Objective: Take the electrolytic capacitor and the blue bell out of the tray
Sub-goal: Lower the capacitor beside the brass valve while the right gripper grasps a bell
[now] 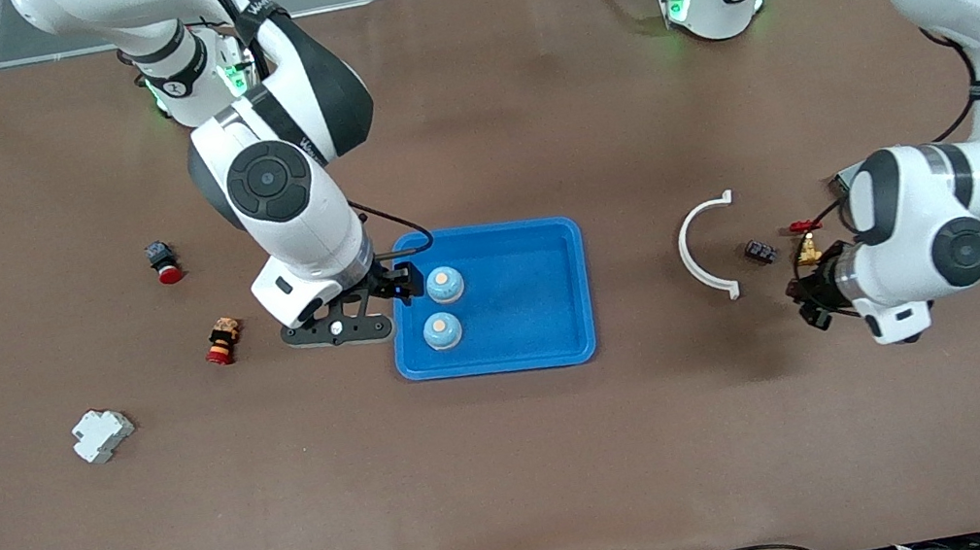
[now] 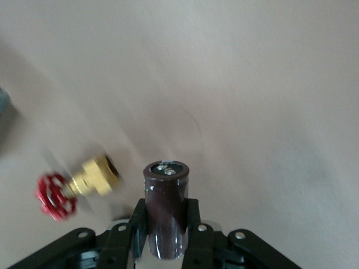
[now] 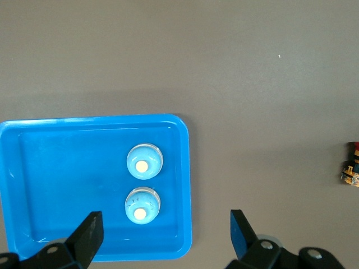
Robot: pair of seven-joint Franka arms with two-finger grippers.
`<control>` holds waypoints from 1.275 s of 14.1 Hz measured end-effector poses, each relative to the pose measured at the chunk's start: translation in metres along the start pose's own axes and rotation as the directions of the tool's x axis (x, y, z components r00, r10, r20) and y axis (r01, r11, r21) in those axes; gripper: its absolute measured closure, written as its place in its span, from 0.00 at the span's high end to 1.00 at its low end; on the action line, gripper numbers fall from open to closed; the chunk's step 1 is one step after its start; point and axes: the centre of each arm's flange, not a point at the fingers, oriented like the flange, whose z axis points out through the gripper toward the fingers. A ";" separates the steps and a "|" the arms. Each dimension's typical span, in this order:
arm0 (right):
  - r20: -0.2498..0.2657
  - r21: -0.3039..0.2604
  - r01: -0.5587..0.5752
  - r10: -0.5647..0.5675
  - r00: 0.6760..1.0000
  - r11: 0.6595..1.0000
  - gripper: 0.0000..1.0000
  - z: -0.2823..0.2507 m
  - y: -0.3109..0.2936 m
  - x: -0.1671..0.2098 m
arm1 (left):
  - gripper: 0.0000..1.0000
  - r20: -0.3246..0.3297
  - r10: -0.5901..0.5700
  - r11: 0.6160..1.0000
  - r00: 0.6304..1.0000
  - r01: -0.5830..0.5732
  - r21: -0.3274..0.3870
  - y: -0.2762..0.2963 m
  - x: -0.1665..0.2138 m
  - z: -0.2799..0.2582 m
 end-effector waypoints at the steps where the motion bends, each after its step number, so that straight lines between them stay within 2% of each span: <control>1: -0.002 0.001 0.000 0.000 1.000 1.000 1.00 0.000 0.000 0.000 | 0.32 -0.007 0.028 1.000 1.000 -0.028 0.007 -0.009 0.013 0.001; 4: -0.009 0.003 -0.007 0.007 1.000 1.000 1.00 -0.001 0.003 0.004 | 0.32 -0.038 0.097 0.995 0.995 -0.095 0.043 -0.029 0.044 0.009; 9: -0.010 -0.001 -0.029 0.029 1.000 1.000 1.00 -0.001 0.015 0.012 | 0.32 -0.035 0.204 0.978 0.978 -0.202 0.050 -0.039 0.059 0.016; 13: 0.028 0.033 -0.059 0.059 0.998 0.998 1.00 0.015 0.016 0.017 | 0.32 -0.030 0.256 0.965 0.966 -0.254 0.058 -0.049 0.072 0.019; 16: 0.023 0.053 -0.068 0.066 0.998 0.996 1.00 0.052 0.015 0.030 | 0.42 -0.036 0.262 0.963 0.964 -0.260 0.067 -0.053 0.076 0.020; 18: 0.029 0.056 -0.065 0.063 0.998 0.996 1.00 0.087 0.009 0.033 | 0.61 -0.036 0.263 0.963 0.964 -0.260 0.068 -0.053 0.076 0.021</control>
